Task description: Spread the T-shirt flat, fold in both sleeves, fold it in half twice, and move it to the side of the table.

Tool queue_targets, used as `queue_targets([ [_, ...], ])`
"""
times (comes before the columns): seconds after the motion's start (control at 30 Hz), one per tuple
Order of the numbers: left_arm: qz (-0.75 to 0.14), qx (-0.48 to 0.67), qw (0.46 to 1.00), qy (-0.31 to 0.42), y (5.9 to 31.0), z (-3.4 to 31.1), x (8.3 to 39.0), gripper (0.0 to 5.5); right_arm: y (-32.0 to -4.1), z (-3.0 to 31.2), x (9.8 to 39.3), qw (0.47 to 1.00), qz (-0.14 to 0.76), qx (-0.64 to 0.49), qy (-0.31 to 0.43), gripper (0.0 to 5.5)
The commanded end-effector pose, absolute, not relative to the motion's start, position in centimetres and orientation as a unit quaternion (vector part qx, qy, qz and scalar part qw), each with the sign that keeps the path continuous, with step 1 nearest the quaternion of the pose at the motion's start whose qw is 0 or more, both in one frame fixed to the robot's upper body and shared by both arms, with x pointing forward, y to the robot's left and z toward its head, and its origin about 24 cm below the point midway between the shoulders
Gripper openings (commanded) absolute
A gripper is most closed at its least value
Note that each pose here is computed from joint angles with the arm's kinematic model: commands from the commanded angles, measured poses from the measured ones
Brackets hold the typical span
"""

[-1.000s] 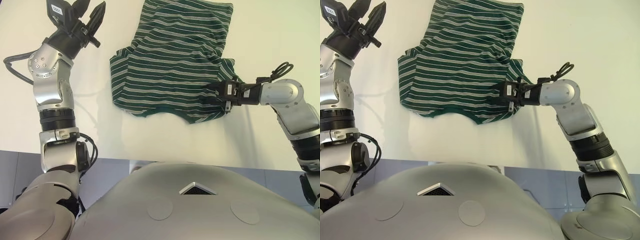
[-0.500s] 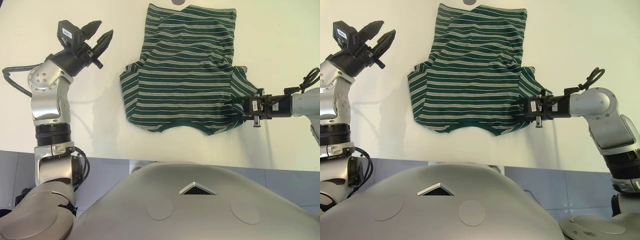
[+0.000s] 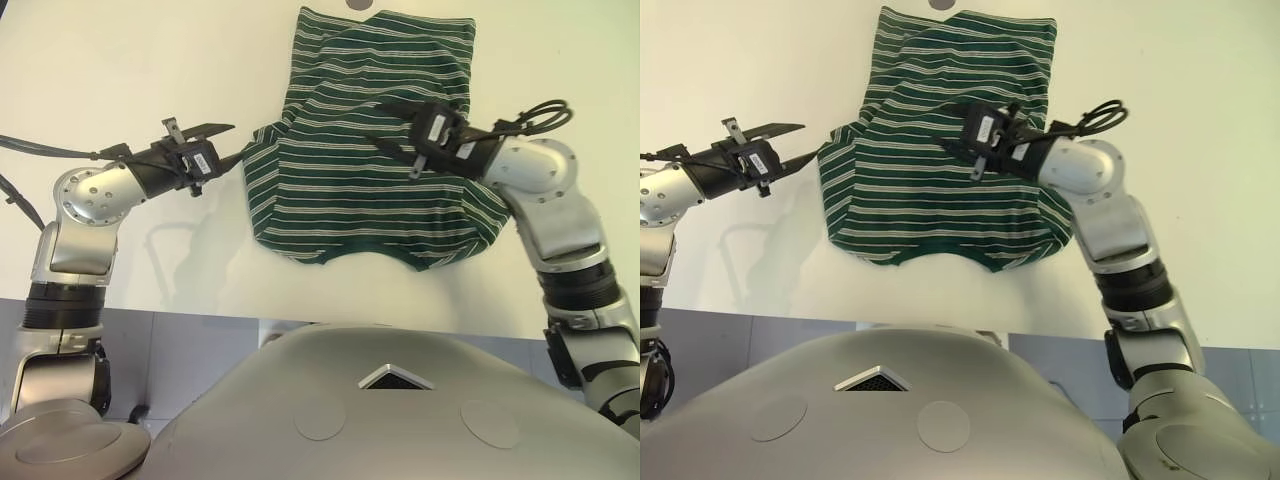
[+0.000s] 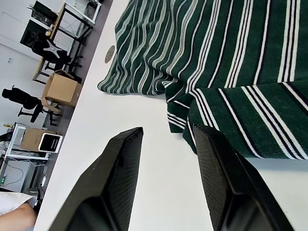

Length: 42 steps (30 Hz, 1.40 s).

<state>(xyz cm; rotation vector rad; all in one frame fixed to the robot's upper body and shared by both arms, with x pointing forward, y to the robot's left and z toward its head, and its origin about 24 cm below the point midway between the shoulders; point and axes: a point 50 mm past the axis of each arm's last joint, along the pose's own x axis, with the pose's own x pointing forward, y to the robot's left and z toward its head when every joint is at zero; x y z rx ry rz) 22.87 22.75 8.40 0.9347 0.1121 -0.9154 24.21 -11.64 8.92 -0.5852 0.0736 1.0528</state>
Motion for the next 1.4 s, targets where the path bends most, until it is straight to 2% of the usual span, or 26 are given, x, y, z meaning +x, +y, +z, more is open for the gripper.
queue_targets([
  [0.03, -0.424, 0.42, 0.802, 0.021, 21.3, 9.3, 23.8, 1.93, -9.5, 4.4, 23.1, 0.779, 0.517, -0.347, 0.077, 1.84],
  [0.13, -0.445, 0.413, 0.795, 0.011, 19.4, 8.5, 23.7, 1.93, -9.5, 2.5, 22.2, 0.746, 0.537, -0.381, 0.101, 1.84],
  [0.2, -0.483, 0.426, 0.764, 0.027, 18.1, 6.7, 22.9, 1.93, -9.6, 2.1, 22.2, 0.739, 0.541, -0.388, 0.107, 1.84],
  [0.27, -0.515, 0.452, 0.726, 0.055, 18.0, 5.2, 21.9, 1.93, -9.6, 2.0, 22.3, 0.738, 0.539, -0.391, 0.11, 1.84],
  [0.33, -0.525, 0.465, 0.71, 0.068, 18.2, 4.7, 21.6, 1.93, -9.7, 2.0, 22.4, 0.738, 0.538, -0.392, 0.11, 1.84],
  [0.43, -0.539, 0.516, 0.654, 0.123, 21.2, 4.5, 21.2, 1.93, -10.5, 1.5, 22.5, 0.742, 0.521, -0.401, 0.131, 1.84],
  [0.5, -0.541, 0.528, 0.639, 0.141, 22.5, 4.6, 21.2, 1.93, -10.9, 1.2, 22.6, 0.743, 0.514, -0.406, 0.139, 1.84],
  [0.6, -0.506, 0.582, 0.598, 0.22, 27.7, 3.5, 21.5, 1.93, -12.8, 0.3, 22.0, 0.739, 0.502, -0.415, 0.17, 1.84],
  [0.67, -0.503, 0.582, 0.592, 0.24, 29.2, 3.2, 21.1, 1.93, -13.5, 0.1, 21.8, 0.738, 0.499, -0.418, 0.181, 1.84],
  [0.7, -0.504, 0.548, 0.624, 0.236, 29.0, 3.5, 21.0, 1.93, -14.0, -0.2, 21.6, 0.734, 0.495, -0.424, 0.189, 1.84],
  [0.77, -0.498, 0.427, 0.725, 0.209, 28.2, 5.0, 21.4, 1.93, -15.0, -0.7, 21.5, 0.728, 0.488, -0.437, 0.202, 1.84],
  [0.83, -0.477, 0.336, 0.79, 0.188, 28.8, 6.3, 22.2, 1.93, -15.4, -0.8, 21.6, 0.726, 0.485, -0.442, 0.205, 1.84],
  [0.93, -0.44, 0.268, 0.833, 0.2, 30.8, 6.8, 22.7, 1.93, -15.5, -0.5, 22.0, 0.726, 0.485, -0.444, 0.201, 1.84],
  [1.0, -0.415, 0.322, 0.815, 0.246, 32.3, 5.4, 22.3, 1.93, -15.3, -0.1, 22.1, 0.731, 0.488, -0.436, 0.194, 1.84],
  [1.03, -0.415, 0.313, 0.822, 0.232, 31.6, 5.2, 22.6, 1.93, -14.9, 0.2, 22.1, 0.734, 0.493, -0.426, 0.189, 1.84],
  [1.1, -0.427, 0.269, 0.847, 0.166, 28.6, 5.7, 23.7, 1.93, -14.0, 1.0, 21.9, 0.742, 0.511, -0.397, 0.174, 1.84],
  [1.17, -0.444, 0.238, 0.857, 0.107, 25.3, 6.1, 24.2, 1.93, -13.2, 1.9, 21.8, 0.742, 0.532, -0.375, 0.16, 1.84],
  [1.27, -0.46, 0.152, 0.875, 0.018, 19.3, 7.5, 24.4, 1.93, -12.1, 3.1, 20.4, 0.714, 0.594, -0.341, 0.143, 1.84],
  [1.33, -0.48, 0.095, 0.872, -0.012, 16.7, 8.7, 23.8, 1.93, -11.4, 4.0, 20.3, 0.716, 0.608, -0.32, 0.124, 1.84],
  [1.4, -0.5, 0.106, 0.86, -0.002, 15.7, 8.6, 23.1, 1.93, -11.0, 4.9, 21.5, 0.745, 0.583, -0.31, 0.098, 1.84],
])
